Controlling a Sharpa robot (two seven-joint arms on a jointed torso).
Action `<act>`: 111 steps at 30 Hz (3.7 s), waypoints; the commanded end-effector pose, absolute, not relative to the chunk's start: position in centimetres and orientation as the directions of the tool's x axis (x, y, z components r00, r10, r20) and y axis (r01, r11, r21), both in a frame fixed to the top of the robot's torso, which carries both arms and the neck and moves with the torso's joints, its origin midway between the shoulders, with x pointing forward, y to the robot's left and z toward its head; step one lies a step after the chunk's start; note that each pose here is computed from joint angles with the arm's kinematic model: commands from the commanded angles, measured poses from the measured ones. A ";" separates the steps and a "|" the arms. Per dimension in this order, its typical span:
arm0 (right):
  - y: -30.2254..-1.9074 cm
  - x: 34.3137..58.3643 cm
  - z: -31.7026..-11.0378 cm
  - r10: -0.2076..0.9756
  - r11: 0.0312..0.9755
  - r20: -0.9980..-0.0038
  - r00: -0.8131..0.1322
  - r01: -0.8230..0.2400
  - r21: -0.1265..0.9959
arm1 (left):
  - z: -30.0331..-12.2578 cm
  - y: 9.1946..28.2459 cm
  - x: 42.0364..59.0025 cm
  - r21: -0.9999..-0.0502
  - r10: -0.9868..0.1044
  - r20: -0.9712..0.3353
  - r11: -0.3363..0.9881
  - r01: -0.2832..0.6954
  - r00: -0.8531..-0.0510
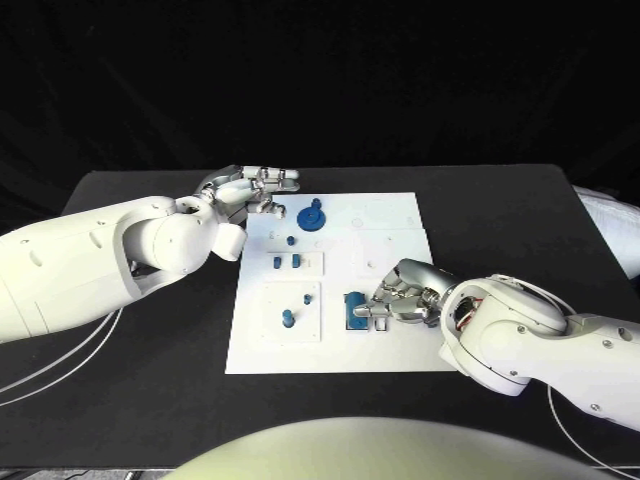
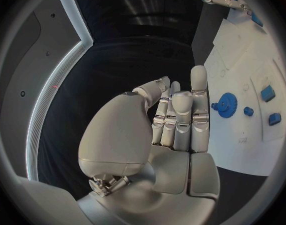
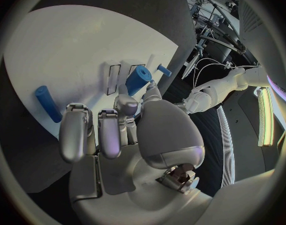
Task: Assemble the parts on the task board
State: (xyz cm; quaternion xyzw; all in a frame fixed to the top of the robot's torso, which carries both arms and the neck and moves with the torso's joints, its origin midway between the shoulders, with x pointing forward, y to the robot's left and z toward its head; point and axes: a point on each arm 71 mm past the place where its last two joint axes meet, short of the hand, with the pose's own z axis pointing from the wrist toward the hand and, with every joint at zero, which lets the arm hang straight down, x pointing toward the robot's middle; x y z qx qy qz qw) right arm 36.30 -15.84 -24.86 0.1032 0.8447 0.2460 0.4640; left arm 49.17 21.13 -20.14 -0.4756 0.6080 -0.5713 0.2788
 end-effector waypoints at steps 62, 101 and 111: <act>-23.7 36.4 -24.6 0.073 0.975 -0.905 -0.419 -0.161 0.153 | -20.5 21.2 48.9 -0.958 -0.888 0.213 -0.108 -0.264 -0.407; -20.5 35.7 -26.1 -0.118 0.951 -0.903 -0.413 -0.308 0.017 | -20.6 21.6 48.8 -0.957 -0.890 0.211 -0.103 -0.271 -0.405; -20.4 35.4 -25.8 0.208 0.942 -0.849 -0.485 -0.134 0.307 | -20.6 21.6 48.8 -0.957 -0.890 0.210 -0.103 -0.271 -0.405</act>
